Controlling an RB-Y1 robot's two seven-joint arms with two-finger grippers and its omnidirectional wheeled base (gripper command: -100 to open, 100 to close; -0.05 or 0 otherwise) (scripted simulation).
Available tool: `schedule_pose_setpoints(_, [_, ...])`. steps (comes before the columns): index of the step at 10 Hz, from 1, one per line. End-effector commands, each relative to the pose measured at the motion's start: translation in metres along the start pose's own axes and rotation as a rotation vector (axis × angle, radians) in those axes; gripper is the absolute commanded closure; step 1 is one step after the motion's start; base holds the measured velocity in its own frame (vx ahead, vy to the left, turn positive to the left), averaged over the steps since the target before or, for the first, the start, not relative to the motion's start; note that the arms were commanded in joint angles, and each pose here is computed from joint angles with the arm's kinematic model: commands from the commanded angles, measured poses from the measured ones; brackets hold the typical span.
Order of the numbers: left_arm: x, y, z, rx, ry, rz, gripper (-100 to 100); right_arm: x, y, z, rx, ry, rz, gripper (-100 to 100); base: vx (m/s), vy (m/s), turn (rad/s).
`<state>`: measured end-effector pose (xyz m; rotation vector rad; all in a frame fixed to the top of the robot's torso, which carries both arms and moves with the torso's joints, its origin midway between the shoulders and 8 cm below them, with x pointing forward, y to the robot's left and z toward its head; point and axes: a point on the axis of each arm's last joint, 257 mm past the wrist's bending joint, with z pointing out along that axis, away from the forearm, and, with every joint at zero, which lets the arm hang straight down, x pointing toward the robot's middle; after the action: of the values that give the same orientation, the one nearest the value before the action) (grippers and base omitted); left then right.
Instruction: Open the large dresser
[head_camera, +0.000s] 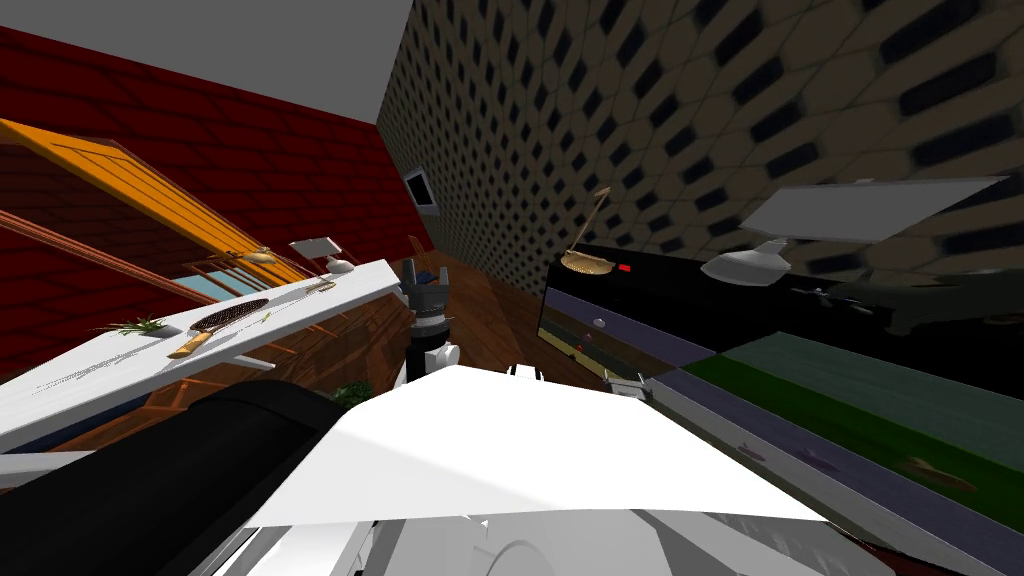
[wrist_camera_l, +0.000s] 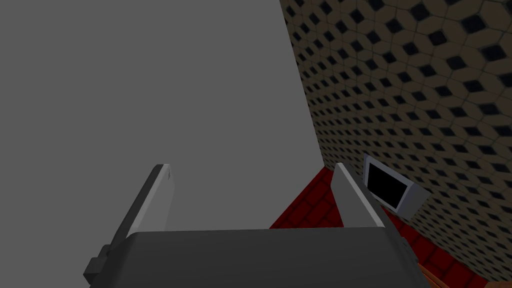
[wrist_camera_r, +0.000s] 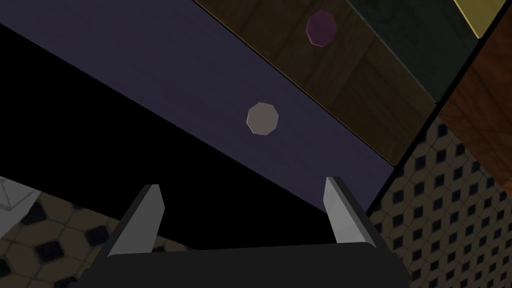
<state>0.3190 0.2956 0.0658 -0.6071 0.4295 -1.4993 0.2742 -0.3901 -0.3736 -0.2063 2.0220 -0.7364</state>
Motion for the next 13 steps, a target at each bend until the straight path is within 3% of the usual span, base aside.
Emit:
schedule_pose_setpoints(1, [0.000,0.000,0.000,0.000,0.000,0.000,0,0.007,-0.012,-0.002,0.049,0.003,-0.102,-100,0.071,-0.001,0.057])
schedule_pose_setpoints(2, [0.000,0.000,0.000,0.000,0.000,0.000,0,0.016,-0.019,-0.003,0.081,0.016,-0.169,-100,0.094,-0.003,0.082])
schedule_pose_setpoints(6, [0.000,0.000,0.000,0.000,0.000,0.000,0,0.021,-0.040,-0.007,0.167,0.010,-0.337,-100,0.088,-0.012,0.068])
schedule_pose_setpoints(13, [0.000,0.000,0.000,0.000,0.000,0.000,0,0.012,-0.066,-0.014,0.289,-0.038,-0.574,-100,0.079,-0.028,0.064])
